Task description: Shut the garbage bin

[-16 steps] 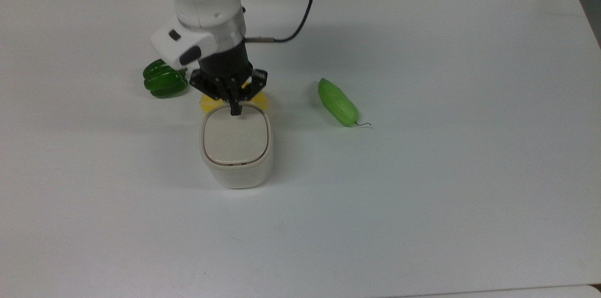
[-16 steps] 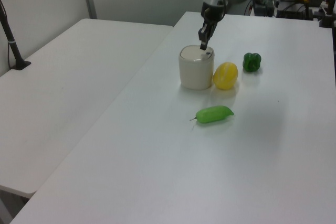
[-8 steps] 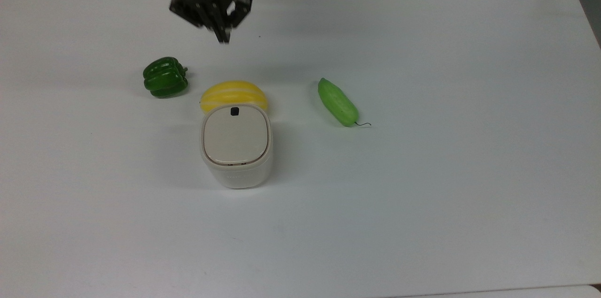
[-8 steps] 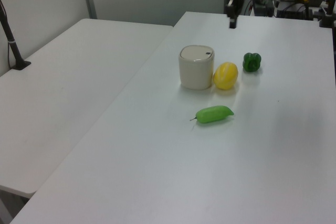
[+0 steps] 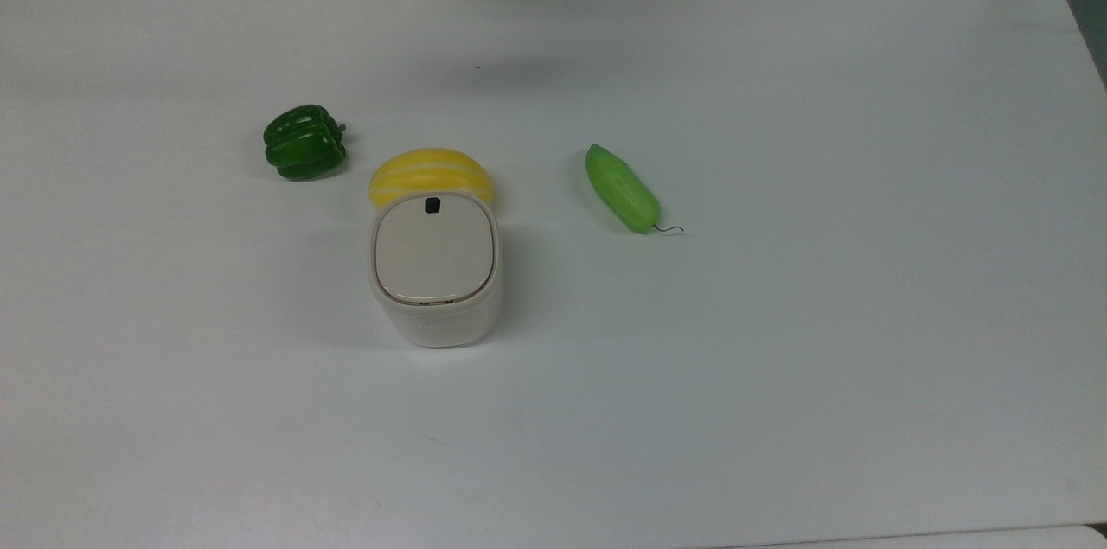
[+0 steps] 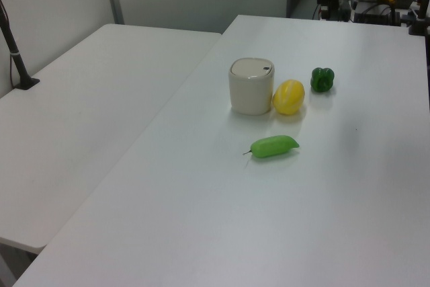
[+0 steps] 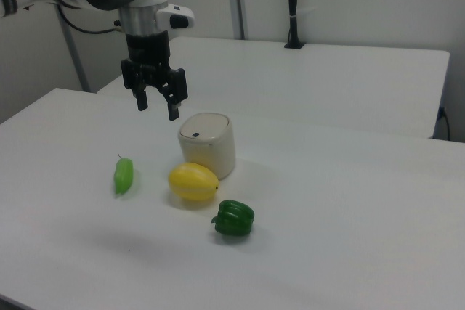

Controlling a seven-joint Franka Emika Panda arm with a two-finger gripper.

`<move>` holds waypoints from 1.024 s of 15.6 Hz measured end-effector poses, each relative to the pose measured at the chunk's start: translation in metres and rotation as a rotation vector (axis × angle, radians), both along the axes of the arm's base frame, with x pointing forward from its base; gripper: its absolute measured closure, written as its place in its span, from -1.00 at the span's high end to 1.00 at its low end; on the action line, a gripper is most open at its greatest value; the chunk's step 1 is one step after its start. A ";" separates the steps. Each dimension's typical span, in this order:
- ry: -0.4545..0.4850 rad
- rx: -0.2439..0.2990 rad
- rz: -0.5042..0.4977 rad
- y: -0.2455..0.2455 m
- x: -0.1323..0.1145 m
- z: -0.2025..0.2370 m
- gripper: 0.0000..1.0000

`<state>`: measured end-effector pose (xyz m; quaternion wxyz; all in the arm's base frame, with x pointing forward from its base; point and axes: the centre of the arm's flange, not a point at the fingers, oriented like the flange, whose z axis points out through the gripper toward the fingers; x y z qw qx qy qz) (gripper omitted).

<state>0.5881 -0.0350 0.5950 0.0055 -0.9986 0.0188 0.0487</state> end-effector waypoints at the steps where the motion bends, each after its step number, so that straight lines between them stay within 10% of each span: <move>1: 0.001 -0.004 -0.003 0.000 0.000 0.000 0.93; 16: 0.007 -0.015 -0.043 -0.023 -0.051 0.026 1.00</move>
